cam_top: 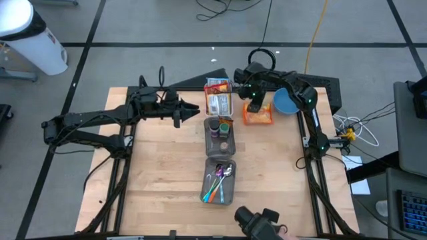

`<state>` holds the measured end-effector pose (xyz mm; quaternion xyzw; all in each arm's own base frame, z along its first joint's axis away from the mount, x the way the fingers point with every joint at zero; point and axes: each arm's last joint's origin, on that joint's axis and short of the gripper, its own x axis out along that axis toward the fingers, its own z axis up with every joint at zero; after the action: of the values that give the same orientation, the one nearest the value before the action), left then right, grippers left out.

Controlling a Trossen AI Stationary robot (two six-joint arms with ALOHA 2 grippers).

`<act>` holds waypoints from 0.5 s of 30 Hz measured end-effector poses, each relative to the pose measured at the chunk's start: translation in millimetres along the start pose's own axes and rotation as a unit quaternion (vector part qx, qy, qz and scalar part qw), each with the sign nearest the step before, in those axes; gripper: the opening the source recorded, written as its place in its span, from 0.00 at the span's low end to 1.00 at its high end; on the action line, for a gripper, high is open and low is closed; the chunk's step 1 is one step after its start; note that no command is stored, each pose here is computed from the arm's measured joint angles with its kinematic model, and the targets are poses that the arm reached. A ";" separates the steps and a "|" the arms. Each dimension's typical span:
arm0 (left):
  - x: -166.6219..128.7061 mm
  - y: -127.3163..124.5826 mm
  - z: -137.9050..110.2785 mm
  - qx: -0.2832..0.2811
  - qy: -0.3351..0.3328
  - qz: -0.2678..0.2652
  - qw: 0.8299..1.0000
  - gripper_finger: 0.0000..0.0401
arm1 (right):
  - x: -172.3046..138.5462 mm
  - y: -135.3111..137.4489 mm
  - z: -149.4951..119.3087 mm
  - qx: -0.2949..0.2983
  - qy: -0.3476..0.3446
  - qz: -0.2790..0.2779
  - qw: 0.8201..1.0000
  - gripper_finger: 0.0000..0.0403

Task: Pick & Place Food Item
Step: Put the orange noodle pack into the white bin

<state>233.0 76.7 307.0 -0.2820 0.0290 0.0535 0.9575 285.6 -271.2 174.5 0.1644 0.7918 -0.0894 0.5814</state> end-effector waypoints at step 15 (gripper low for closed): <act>0.0 0.4 -0.5 -0.001 0.003 0.002 1.000 0.42 | -26.2 47.7 -10.9 -0.032 0.024 -0.012 0.999 0.38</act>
<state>233.0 76.7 306.4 -0.2827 0.0321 0.0543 0.9571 300.4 -227.3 205.2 0.1381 0.8097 -0.0670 0.5664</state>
